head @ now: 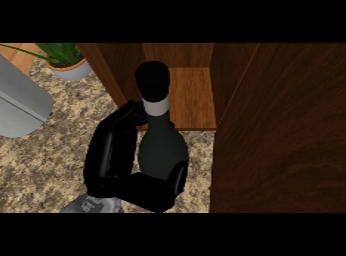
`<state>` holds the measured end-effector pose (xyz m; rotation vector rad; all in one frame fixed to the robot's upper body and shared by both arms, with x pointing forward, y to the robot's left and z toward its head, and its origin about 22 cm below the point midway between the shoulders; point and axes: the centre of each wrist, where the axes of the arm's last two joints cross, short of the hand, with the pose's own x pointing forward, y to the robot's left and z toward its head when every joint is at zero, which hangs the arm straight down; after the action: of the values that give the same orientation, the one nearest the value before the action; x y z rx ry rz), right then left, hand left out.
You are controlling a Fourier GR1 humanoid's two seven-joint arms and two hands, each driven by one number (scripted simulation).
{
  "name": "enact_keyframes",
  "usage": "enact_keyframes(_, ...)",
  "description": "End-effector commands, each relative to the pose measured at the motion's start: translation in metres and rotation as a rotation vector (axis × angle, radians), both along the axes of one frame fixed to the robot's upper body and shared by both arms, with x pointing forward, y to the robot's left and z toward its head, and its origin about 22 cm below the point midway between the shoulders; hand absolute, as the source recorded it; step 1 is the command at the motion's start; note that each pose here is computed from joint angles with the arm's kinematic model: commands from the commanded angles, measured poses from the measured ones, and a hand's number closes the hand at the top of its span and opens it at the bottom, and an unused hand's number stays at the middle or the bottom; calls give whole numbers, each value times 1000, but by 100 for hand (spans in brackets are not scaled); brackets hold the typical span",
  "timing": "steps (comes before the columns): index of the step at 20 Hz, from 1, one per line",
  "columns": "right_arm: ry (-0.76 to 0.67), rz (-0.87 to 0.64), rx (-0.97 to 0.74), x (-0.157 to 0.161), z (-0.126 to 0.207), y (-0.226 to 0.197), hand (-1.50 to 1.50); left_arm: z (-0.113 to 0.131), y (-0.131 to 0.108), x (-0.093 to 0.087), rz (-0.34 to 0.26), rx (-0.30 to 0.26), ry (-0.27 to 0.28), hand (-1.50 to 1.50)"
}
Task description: Pick up the wine, place it into the cabinet and close the cabinet
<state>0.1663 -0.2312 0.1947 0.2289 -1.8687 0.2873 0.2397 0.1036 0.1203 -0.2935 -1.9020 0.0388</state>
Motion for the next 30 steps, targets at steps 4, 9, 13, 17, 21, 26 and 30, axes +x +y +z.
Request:
enact_keyframes(4, -42, 40, 20, -21, 7, -13, -150, 29, -28, 12, 51, 6, -18, 150)
enact_keyframes(9, -53, 49, 41, -10, 19, 5, -150, 17, -57, 39, 105, 38, -25, 150)
enact_keyframes(13, -53, 33, 30, -26, 8, -18, -150, 3, -42, 39, 111, 47, -30, 150)
enact_keyframes(17, -47, 38, 1, -13, 21, -11, -150, -17, -54, 45, 125, 52, 4, 150)
enact_keyframes(21, -59, 36, 2, -30, 22, -1, -150, -10, -56, 44, 143, 8, 22, 150)
enact_keyframes(26, -60, 36, 18, -30, 15, -10, -150, -20, -55, 42, 163, -21, 12, 150)
enact_keyframes(30, -59, 48, 3, -31, 22, -8, -150, -50, -47, 55, 177, 37, 38, 150)
